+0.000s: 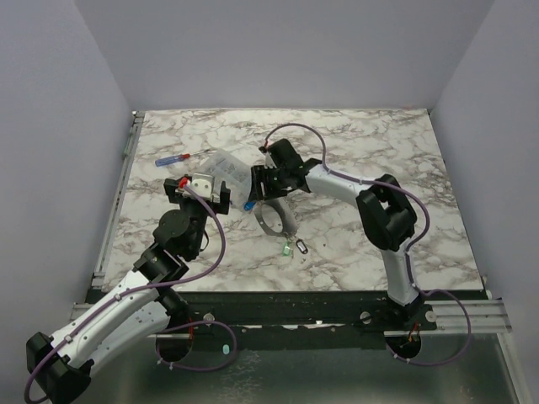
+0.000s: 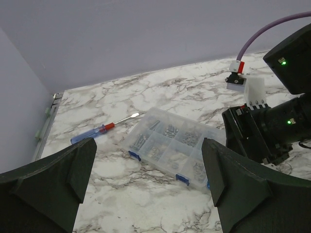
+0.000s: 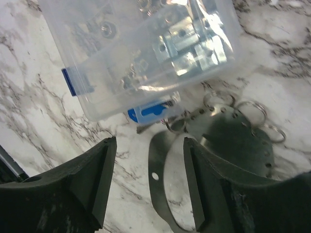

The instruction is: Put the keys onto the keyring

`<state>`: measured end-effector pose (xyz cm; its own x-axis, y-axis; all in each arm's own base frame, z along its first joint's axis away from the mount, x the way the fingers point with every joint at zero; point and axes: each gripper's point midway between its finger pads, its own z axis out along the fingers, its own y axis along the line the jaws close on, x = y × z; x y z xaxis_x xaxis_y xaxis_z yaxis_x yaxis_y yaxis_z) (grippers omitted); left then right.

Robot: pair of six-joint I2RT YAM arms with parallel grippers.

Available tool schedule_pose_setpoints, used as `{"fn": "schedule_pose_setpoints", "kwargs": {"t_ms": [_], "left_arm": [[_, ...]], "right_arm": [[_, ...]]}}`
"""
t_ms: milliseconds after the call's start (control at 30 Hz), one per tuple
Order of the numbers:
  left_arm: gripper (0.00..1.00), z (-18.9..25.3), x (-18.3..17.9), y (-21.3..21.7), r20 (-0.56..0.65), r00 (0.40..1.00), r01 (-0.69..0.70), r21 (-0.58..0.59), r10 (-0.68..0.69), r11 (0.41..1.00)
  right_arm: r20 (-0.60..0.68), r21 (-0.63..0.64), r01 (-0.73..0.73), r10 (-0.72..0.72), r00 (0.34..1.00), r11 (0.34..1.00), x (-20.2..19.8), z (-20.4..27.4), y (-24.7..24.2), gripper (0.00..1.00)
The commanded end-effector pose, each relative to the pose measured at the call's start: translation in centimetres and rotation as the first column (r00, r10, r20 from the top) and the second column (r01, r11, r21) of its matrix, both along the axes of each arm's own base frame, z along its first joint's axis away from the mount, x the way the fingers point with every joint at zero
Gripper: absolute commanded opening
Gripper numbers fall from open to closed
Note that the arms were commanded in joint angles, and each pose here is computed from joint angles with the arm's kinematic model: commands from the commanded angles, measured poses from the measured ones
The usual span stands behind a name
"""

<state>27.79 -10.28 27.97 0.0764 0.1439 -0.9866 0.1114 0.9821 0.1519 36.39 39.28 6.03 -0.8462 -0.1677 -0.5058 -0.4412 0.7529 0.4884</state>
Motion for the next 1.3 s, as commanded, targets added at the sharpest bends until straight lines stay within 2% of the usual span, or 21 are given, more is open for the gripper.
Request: {"fn": "schedule_pose_setpoints", "kwargs": {"t_ms": [0,233,433,733,933,1100,1267], "left_arm": [[0.97,0.2,-0.1,-0.1,0.005,1.000,0.016,0.005,-0.016,1.000],[0.97,0.0,0.0,-0.4,-0.001,1.000,0.025,0.008,-0.025,1.000],[0.97,-0.3,0.1,-0.5,-0.010,1.000,0.027,0.015,-0.027,1.000],[0.97,-0.9,0.4,-0.7,-0.027,0.999,0.026,0.032,-0.026,0.999],[0.98,-1.1,0.4,-0.6,-0.030,0.999,0.021,0.039,-0.020,0.999],[0.97,-1.2,0.5,-0.7,-0.034,0.999,0.026,0.043,-0.024,0.999],[0.97,-1.2,0.5,-0.8,-0.034,0.999,0.029,0.043,-0.027,0.999]], "right_arm": [[0.072,-0.107,0.059,-0.051,0.996,0.993,-0.5,1.4,-3.5,0.67],[0.128,-0.181,0.098,-0.076,0.989,0.979,-1.8,0.2,-6.8,0.68],[0.051,-0.047,-0.068,0.070,0.996,0.997,-4.1,0.1,-3.8,0.66],[-0.006,0.028,-0.094,0.094,0.996,0.995,-4.2,-2.0,-1.9,0.65],[0.016,-0.042,-0.019,0.020,1.000,0.999,-2.6,-4.0,-2.6,0.65],[0.079,-0.187,0.123,-0.110,0.991,0.975,-0.9,-5.3,-6.7,0.65],[0.095,-0.259,0.210,-0.191,0.977,0.943,-1.2,-6.3,-10.6,0.66]]}}
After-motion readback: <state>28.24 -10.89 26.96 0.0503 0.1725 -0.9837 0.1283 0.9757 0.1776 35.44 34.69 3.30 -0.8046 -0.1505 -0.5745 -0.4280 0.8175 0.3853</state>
